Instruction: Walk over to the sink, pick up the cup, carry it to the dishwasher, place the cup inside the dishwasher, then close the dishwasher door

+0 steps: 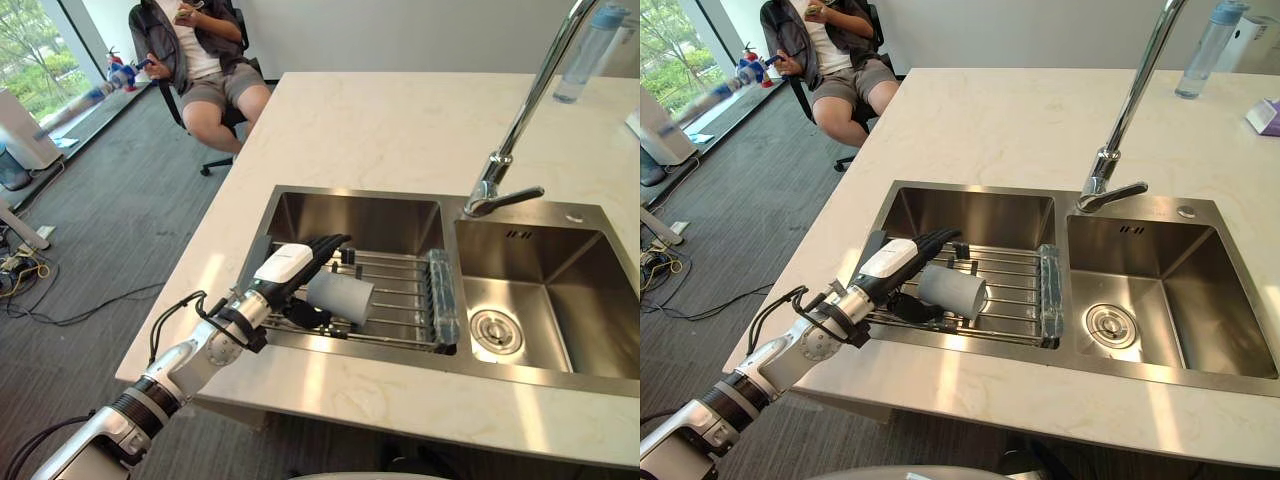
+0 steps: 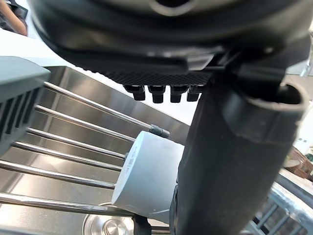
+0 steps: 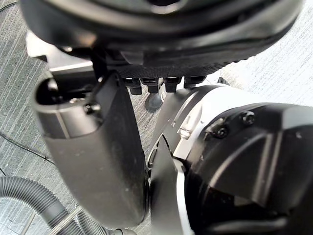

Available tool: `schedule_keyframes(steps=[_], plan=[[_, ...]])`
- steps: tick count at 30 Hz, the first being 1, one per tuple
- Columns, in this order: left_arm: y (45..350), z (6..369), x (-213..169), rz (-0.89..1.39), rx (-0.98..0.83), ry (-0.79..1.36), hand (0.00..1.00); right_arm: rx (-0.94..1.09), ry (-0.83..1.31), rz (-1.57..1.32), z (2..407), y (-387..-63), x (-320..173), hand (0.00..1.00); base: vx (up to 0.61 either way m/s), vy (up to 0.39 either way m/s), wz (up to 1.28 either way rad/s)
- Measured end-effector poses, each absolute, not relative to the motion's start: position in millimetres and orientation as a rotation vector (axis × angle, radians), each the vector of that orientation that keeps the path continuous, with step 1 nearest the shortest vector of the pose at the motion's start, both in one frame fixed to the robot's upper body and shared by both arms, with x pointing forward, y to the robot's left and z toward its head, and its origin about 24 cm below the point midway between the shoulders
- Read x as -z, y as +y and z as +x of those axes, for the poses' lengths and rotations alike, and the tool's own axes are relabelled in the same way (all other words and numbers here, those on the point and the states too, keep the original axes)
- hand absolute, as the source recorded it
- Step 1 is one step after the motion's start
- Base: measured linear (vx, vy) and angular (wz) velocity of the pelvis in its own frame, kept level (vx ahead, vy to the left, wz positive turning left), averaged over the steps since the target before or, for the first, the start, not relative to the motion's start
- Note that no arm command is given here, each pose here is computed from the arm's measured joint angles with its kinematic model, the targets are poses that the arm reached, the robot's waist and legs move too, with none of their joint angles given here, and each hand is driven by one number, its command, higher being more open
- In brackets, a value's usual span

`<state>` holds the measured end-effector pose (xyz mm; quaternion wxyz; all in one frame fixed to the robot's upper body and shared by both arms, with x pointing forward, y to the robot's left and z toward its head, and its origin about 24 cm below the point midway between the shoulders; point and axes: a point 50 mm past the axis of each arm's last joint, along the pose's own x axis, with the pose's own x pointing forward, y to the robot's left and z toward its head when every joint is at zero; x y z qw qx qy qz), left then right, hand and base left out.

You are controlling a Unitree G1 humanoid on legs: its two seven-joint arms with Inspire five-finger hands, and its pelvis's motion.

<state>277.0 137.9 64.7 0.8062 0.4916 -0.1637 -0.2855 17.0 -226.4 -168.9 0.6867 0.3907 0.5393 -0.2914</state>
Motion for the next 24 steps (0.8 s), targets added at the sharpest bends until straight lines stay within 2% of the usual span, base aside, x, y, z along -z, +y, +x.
schedule_keyframes(steps=[11, 24], plan=[[130.1, 291.8, -76.5, 1.143, 0.844, -0.264, 1.00, 0.656, 1.190, 0.862, 16.8, -231.8, 167.3, 1.00, 0.00, 0.003, -0.05], [131.0, 300.8, -80.4, 1.150, 0.993, -0.059, 1.00, 0.649, 1.167, 0.856, 19.6, -236.1, 165.5, 1.00, -0.02, -0.002, -0.01]])
